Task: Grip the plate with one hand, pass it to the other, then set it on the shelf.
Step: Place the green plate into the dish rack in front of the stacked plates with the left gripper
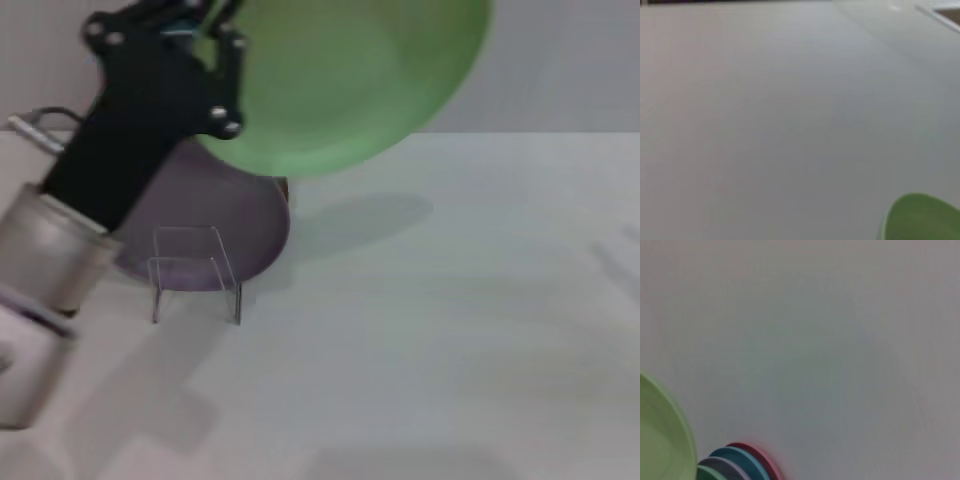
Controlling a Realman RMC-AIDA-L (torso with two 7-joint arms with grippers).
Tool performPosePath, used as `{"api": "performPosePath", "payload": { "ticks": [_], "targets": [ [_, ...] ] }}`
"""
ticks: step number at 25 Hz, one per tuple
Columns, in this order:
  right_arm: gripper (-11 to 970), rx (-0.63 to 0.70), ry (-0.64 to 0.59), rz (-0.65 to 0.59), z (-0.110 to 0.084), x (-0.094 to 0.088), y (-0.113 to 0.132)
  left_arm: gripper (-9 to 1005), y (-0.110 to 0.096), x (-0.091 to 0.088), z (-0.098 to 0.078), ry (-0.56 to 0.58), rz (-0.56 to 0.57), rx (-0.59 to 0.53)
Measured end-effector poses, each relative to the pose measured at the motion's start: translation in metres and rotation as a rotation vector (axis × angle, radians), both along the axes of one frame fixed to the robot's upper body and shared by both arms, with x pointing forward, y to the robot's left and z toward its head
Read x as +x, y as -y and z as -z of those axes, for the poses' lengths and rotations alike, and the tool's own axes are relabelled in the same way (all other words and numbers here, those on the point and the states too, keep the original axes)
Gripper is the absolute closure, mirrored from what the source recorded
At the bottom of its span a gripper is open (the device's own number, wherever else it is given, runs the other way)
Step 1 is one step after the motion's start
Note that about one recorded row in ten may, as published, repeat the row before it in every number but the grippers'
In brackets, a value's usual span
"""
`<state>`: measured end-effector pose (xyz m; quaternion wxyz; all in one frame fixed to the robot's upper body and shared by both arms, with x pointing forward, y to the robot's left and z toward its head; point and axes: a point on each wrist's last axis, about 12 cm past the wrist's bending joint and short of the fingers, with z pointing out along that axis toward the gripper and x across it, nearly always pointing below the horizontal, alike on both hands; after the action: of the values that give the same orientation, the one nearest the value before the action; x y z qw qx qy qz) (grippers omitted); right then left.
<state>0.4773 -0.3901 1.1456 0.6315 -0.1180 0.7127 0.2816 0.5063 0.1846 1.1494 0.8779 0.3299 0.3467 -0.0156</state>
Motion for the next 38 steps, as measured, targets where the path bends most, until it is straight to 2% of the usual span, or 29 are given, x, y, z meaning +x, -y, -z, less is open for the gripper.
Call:
{"api": "performPosePath", "payload": {
  "ticks": [2,3,4,6,8,9,15,22,38],
  "targets": [
    [304,0.004,-0.005,-0.004,0.002,-0.001,-0.001,936,-0.017,0.006,0.008,0.04,0.032,-0.011],
    [304,0.006,-0.006,-0.007,0.003,-0.001,-0.001,937,-0.017,0.006,0.008,0.04,0.032,-0.011],
    [304,0.007,-0.008,-0.01,0.003,-0.001,-0.001,937,-0.037,0.014,0.015,0.037,0.072,-0.034],
    [305,0.01,-0.009,-0.023,0.004,-0.002,-0.002,937,-0.061,0.022,0.023,0.004,0.091,-0.05],
    [305,0.01,-0.008,-0.029,0.004,-0.002,-0.003,937,-0.061,0.022,0.023,0.004,0.091,-0.05],
    [305,0.01,-0.007,-0.032,0.004,-0.003,-0.003,937,-0.072,0.026,0.028,-0.013,0.079,-0.025],
    [305,0.012,-0.008,-0.043,0.004,-0.003,-0.005,937,-0.09,0.03,0.036,-0.052,0.036,0.049],
    [305,0.014,-0.008,-0.049,0.004,-0.002,-0.006,938,-0.109,0.025,0.039,-0.061,0.019,0.082],
    [304,0.025,0.0,-0.081,0.004,-0.001,-0.011,920,-0.12,0.023,0.042,-0.08,0.043,0.144]
  ]
}}
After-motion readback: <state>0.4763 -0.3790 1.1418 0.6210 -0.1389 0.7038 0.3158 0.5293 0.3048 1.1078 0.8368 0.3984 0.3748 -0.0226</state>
